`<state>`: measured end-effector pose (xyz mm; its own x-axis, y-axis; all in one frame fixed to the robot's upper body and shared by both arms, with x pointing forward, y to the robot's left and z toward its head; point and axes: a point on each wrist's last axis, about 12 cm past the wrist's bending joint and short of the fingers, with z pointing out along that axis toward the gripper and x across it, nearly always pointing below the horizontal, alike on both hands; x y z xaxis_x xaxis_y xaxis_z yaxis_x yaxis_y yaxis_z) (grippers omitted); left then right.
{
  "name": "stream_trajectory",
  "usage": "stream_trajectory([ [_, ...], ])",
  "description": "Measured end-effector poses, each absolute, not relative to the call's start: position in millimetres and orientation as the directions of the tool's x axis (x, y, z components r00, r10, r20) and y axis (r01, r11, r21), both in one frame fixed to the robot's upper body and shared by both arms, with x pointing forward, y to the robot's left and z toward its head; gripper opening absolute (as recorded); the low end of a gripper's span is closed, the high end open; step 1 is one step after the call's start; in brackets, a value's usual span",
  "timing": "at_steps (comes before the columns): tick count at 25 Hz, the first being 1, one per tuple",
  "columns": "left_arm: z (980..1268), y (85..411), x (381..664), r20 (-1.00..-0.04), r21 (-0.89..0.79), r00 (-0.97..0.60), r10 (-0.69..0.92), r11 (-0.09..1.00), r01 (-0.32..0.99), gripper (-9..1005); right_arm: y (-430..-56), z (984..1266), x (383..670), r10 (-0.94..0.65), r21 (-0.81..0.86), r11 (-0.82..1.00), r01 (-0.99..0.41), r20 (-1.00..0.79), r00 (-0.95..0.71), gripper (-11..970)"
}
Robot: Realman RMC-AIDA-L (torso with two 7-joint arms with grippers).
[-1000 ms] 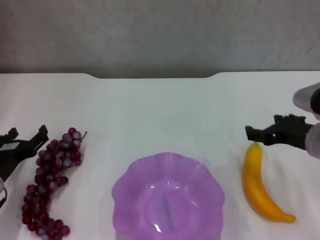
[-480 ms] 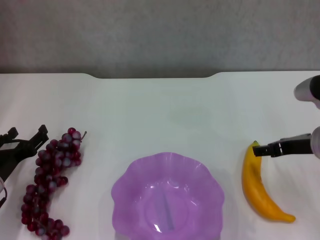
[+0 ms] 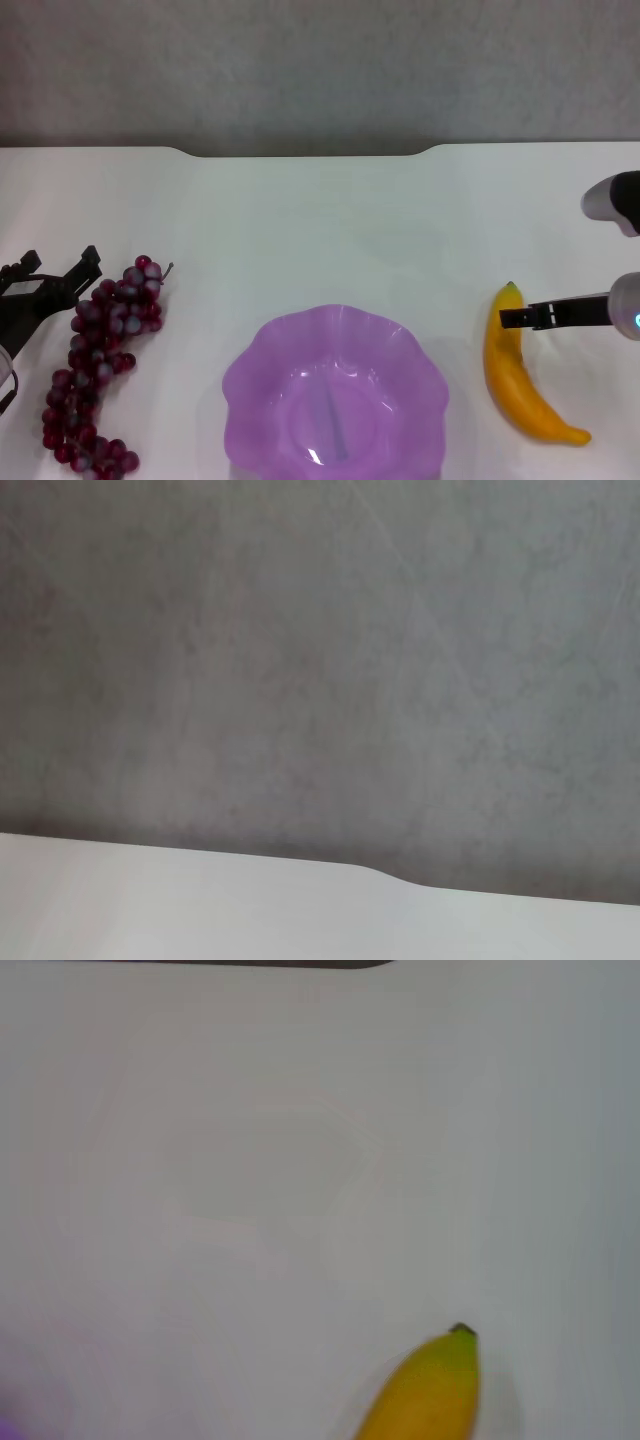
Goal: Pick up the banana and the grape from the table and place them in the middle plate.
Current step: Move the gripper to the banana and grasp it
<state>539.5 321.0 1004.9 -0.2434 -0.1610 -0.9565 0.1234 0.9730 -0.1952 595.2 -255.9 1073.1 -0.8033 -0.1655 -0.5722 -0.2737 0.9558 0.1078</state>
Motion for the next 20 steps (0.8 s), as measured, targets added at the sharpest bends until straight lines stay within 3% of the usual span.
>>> stream_trajectory([
  [20, 1008, 316, 541, -0.954, -0.222, -0.236, -0.183, 0.963, 0.152, 891, -227, 1054, 597, -0.238, 0.11, 0.932, -0.347, -0.538, -0.809, 859],
])
